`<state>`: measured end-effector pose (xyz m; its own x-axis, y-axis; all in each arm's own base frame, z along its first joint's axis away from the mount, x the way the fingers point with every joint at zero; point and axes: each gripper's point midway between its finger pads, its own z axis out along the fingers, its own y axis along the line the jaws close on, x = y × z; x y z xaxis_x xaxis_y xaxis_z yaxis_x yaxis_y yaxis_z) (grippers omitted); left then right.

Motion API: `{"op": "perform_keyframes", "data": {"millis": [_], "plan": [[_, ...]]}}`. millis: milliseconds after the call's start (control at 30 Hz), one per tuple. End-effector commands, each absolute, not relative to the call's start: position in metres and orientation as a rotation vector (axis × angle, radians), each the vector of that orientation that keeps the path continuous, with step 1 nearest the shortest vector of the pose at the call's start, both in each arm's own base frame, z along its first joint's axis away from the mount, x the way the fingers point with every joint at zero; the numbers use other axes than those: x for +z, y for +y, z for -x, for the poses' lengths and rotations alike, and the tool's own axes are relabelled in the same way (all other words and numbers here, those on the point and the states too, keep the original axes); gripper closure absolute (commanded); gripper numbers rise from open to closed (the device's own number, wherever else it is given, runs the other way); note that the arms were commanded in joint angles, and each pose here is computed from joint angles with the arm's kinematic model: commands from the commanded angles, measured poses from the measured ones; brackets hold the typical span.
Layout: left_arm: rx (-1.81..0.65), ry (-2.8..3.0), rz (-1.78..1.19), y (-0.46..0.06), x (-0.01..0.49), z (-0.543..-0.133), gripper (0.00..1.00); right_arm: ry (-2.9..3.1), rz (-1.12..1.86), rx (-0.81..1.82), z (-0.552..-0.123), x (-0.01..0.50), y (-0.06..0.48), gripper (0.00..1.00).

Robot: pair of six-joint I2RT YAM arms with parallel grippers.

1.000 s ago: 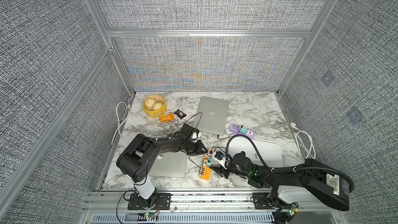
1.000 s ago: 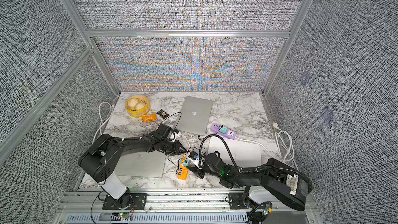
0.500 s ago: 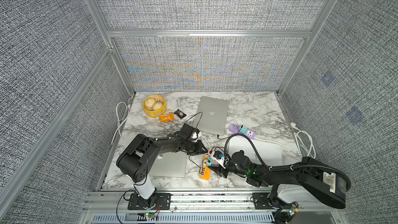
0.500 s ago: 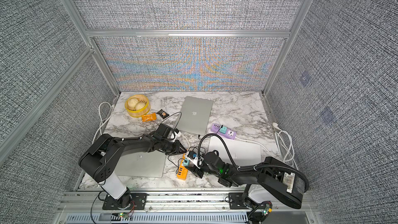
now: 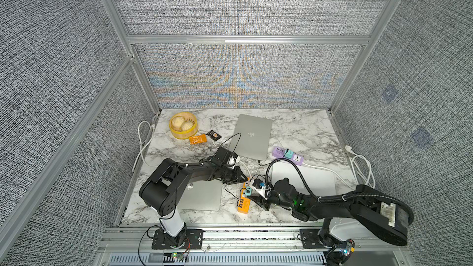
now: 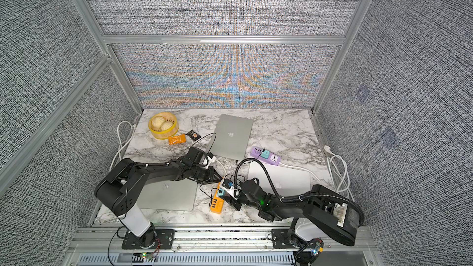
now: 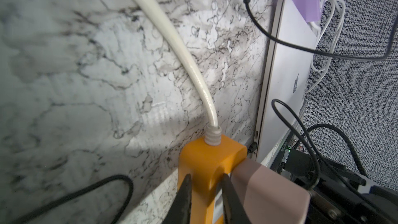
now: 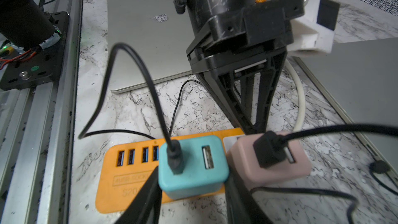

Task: Unplug the laptop charger
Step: Remove the plug from the socket.

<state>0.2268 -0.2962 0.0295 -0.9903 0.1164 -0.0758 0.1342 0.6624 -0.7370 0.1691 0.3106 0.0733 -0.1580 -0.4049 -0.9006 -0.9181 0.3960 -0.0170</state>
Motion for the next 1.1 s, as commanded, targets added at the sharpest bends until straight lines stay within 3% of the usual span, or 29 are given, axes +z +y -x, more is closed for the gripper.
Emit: {"op": "perform_keyframes", "data": {"millis": [0,1067], "plan": [[-1.101,2.953,-0.144,-0.279,0.005,-0.219,0.77,1.705,1.171,0.743,-0.166,0.082,0.316,0.57],[-0.932,3.009,-0.089,-0.264,-0.007,-0.221,0.79,1.630,1.143,0.681,-0.166,0.092,0.312,0.67]]}}
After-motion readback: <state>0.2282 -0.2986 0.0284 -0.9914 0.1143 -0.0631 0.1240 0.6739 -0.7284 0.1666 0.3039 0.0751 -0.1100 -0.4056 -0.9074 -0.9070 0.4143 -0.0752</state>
